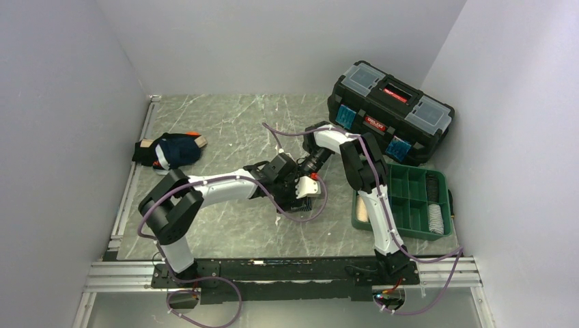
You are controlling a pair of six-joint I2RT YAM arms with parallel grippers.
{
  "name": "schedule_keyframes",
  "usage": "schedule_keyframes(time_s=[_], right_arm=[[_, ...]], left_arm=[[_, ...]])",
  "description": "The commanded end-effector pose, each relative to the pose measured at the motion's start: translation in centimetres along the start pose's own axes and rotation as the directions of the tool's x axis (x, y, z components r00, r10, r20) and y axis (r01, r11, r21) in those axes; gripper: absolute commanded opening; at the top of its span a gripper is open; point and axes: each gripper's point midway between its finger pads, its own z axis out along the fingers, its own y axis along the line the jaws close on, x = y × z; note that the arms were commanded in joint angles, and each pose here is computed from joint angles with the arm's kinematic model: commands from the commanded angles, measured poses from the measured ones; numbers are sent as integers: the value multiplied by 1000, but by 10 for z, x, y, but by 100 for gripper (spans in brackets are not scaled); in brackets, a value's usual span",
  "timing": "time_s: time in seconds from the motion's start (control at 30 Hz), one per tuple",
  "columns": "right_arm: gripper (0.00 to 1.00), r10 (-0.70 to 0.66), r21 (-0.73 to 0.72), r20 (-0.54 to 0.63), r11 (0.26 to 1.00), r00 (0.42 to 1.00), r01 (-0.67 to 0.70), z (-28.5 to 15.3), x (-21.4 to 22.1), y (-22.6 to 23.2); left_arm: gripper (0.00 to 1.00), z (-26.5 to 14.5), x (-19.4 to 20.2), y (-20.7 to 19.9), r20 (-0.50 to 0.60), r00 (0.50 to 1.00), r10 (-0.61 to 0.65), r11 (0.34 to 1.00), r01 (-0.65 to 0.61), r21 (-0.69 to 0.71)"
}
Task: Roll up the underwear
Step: Roll the underwear to the center of the board.
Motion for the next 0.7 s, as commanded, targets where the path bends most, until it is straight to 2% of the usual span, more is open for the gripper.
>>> schedule_keyframes(time_s=[0.0, 0.07, 0.27, 0.37, 0.4, 0.53, 0.6, 0.67], right_arm=[[1, -43, 25, -32, 999, 999, 44, 6, 7, -17], [1, -43, 27, -30, 999, 999, 44, 6, 7, -18], [2, -41, 35, -30, 998, 999, 43, 6, 6, -19], [8, -47, 51, -24, 998, 999, 48, 3, 4, -17], [10, -50, 58, -21, 997, 999, 51, 1, 3, -16], [24, -60, 93, 3, 994, 998, 60, -8, -2, -11], [34, -70, 110, 17, 992, 997, 68, -15, -4, -6], [40, -78, 118, 28, 990, 997, 74, -21, -5, -1]], left_arm=[[67, 6, -21, 4, 59, 998, 13, 1000, -14, 11], [59, 9, -18, 0, 47, 999, 5, 999, -7, 34], [23, 16, -5, -12, 3, 1000, -11, 995, 10, 95], [3, 19, 3, -19, -24, 1000, -19, 991, 22, 133], [0, 19, 6, -21, -32, 999, -21, 989, 25, 143], [0, 21, 14, -30, -60, 998, -19, 981, 30, 192], [0, 22, 18, -34, -76, 997, -18, 976, 34, 217], [0, 23, 21, -37, -85, 996, -12, 971, 31, 235]])
